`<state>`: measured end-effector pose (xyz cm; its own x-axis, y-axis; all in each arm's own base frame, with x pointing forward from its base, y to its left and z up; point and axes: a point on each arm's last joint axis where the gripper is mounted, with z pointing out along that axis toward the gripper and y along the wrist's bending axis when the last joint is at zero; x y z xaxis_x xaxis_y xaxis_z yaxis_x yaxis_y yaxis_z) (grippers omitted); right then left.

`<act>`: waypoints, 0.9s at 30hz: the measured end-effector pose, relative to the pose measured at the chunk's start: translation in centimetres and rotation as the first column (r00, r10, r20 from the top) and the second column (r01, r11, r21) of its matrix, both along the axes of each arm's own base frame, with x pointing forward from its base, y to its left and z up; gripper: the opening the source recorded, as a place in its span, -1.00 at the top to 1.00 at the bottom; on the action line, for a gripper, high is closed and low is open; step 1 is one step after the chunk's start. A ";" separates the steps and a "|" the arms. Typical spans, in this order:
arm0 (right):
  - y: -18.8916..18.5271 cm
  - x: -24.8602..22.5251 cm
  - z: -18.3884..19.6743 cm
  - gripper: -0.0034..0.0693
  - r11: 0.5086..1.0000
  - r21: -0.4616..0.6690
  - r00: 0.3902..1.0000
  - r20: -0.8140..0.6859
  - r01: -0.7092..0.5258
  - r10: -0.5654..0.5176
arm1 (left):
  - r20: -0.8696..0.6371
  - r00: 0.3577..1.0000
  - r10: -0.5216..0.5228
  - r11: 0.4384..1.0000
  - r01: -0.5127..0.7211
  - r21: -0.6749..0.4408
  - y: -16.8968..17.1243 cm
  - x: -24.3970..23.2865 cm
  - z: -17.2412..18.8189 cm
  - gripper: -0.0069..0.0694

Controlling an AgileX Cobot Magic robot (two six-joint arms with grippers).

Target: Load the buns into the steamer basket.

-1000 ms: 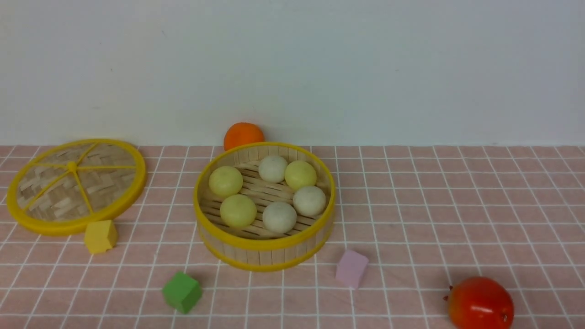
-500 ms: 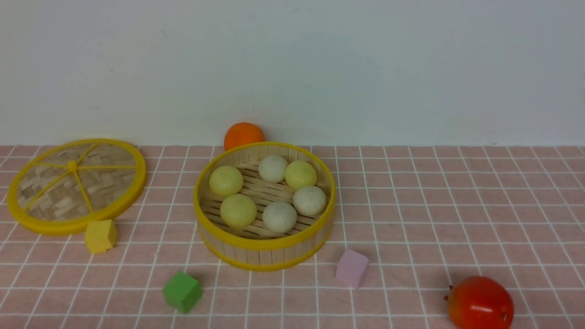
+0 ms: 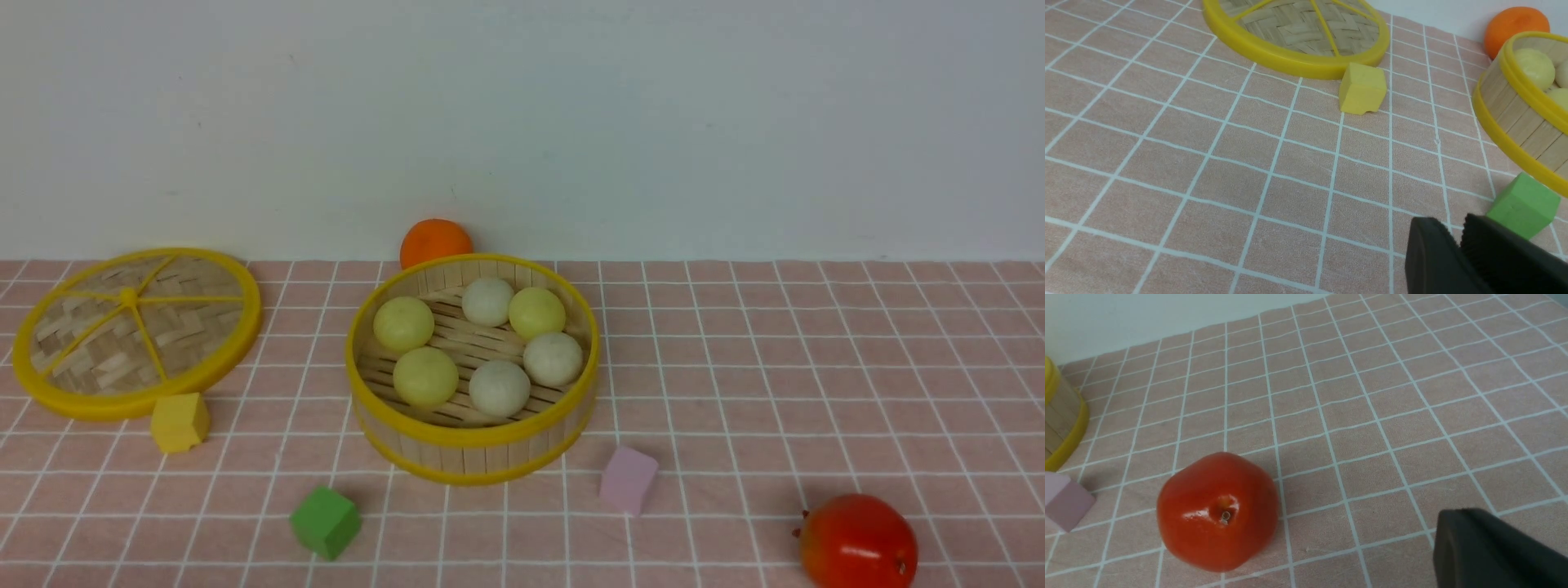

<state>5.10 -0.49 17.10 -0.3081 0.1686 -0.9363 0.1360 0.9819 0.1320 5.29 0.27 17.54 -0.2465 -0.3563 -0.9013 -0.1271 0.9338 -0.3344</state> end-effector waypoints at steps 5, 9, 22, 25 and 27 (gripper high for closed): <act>0.0 0.0 0.0 0.81 1.000 0.000 1.000 0.000 0.000 0.000 | 0.000 1.000 0.000 1.000 0.000 0.000 0.0 0.0 0.0 0.40; 0.0 0.0 0.0 0.79 1.000 0.000 1.000 0.000 0.000 0.000 | 0.000 1.000 0.000 1.000 0.000 0.000 0.0 0.0 0.0 0.39; 0.0 0.0 0.0 0.73 1.000 0.000 1.000 0.001 0.000 0.000 | 0.000 1.000 0.000 1.000 0.000 0.000 0.0 0.0 0.0 0.38; 0.0 0.0 0.0 0.72 1.000 0.000 1.000 0.000 0.000 0.000 | 0.000 1.000 0.000 1.000 0.000 0.000 0.0 0.0 0.0 0.37; 0.0 0.0 0.0 0.72 1.000 0.001 1.000 0.000 0.000 0.000 | 0.000 1.000 0.000 1.000 0.000 0.000 0.0 0.0 0.0 0.36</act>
